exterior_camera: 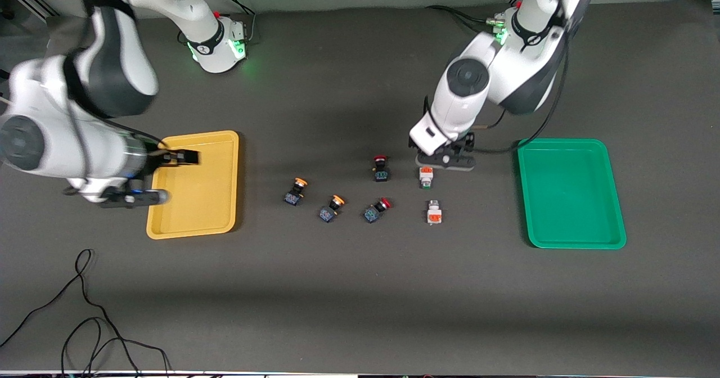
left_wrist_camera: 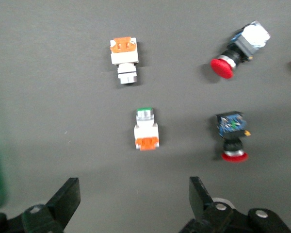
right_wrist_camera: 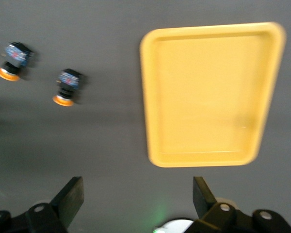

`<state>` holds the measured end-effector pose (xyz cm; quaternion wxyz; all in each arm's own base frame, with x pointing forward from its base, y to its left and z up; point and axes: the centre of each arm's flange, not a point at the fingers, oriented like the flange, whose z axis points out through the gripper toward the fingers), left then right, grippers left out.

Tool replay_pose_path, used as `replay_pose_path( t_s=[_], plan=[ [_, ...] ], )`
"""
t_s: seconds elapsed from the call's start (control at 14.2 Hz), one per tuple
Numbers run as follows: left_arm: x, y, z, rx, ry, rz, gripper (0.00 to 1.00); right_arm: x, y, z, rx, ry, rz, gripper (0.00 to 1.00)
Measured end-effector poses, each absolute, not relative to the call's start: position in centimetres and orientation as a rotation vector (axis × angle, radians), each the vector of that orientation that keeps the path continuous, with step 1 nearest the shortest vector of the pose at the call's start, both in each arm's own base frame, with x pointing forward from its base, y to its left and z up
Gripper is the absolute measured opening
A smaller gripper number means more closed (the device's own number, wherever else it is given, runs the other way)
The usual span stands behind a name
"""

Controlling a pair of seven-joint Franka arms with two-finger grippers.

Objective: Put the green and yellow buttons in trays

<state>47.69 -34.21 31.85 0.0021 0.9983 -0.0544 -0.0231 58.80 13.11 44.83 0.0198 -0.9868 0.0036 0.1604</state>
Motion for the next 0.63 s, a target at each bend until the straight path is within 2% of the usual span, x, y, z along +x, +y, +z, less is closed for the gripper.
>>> replay_pose_path(
  t_s=[0.28, 0.63],
  plan=[
    [48.6, -34.1, 23.2, 3.151, -0.163, -0.091, 1.0, 59.1, 21.2, 37.9, -3.066, 0.065, 0.505, 1.0],
    [48.4, -34.4, 19.0, 3.15, -0.086, -0.077, 1.0, 59.9, 25.2, 30.0, -3.025, 0.247, 0.493, 1.0]
  ],
)
